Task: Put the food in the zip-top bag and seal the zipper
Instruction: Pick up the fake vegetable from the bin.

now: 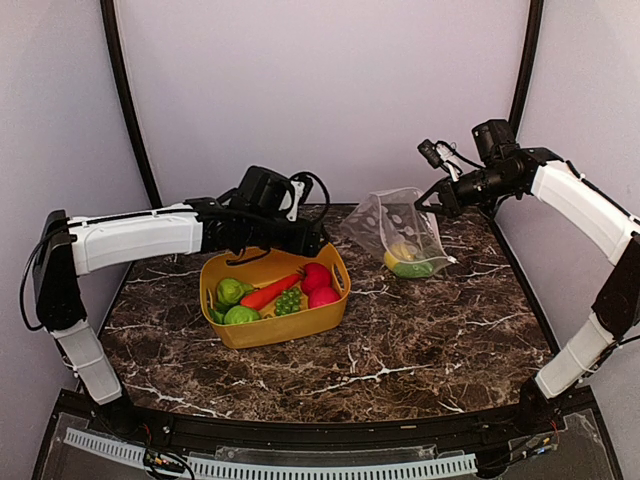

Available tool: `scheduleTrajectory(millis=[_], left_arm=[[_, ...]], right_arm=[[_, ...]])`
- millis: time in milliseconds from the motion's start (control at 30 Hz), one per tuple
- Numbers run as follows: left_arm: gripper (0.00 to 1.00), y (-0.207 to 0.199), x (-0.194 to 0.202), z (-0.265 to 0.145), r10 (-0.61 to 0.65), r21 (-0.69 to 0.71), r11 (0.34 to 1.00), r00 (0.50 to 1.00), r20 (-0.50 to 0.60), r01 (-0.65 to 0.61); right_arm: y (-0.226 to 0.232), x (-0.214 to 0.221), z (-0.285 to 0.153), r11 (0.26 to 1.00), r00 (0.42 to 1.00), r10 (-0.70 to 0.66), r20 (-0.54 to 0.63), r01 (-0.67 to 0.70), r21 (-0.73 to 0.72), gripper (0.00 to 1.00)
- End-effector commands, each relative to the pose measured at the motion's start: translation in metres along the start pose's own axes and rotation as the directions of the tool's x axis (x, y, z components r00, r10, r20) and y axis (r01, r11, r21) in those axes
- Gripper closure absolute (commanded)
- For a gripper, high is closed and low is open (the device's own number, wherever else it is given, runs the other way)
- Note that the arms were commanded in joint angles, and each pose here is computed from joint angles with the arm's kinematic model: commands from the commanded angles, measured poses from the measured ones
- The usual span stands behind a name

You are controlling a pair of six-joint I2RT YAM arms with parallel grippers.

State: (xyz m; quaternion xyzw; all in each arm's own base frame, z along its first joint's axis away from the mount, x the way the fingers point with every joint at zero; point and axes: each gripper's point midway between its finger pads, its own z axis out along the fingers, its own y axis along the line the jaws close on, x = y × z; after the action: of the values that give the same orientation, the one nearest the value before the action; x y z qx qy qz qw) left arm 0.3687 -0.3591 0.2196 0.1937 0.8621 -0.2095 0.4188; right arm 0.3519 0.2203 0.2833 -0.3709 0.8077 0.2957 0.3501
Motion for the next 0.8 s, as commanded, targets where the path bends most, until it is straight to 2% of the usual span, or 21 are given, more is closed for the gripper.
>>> scheduleTrajectory(millis=[0,200,467,600,767], left_arm=[[0.22,-0.021,0.038,0.014,0.056,0.050,0.998,0.989,-0.135,-0.049],[0.26,-0.021,0.054,0.030,-0.074,0.023,0.997,0.982,-0.175,0.079],[0.29,-0.007,0.076,0.040,-0.094,-0.069,0.994,0.967,-0.237,0.080],[0.27,0.007,0.086,0.043,-0.111,-0.151,0.986,0.959,-0.259,0.074],[0.20,0.011,0.088,0.053,-0.101,-0.181,0.982,0.959,-0.266,0.054]], right_arm=[[0.003,-0.007,-0.005,1.000,1.000,-0.030,0.008,0.030,0.007,1.00],[0.003,-0.004,-0.007,0.999,0.999,-0.038,0.006,0.038,0.026,1.00],[0.007,0.000,-0.008,0.999,0.999,-0.039,0.007,0.039,0.014,1.00],[0.009,-0.001,-0.009,0.999,0.999,-0.047,0.015,0.047,0.005,1.00],[0.012,-0.005,-0.011,0.999,0.999,-0.049,0.021,0.049,-0.003,1.00]])
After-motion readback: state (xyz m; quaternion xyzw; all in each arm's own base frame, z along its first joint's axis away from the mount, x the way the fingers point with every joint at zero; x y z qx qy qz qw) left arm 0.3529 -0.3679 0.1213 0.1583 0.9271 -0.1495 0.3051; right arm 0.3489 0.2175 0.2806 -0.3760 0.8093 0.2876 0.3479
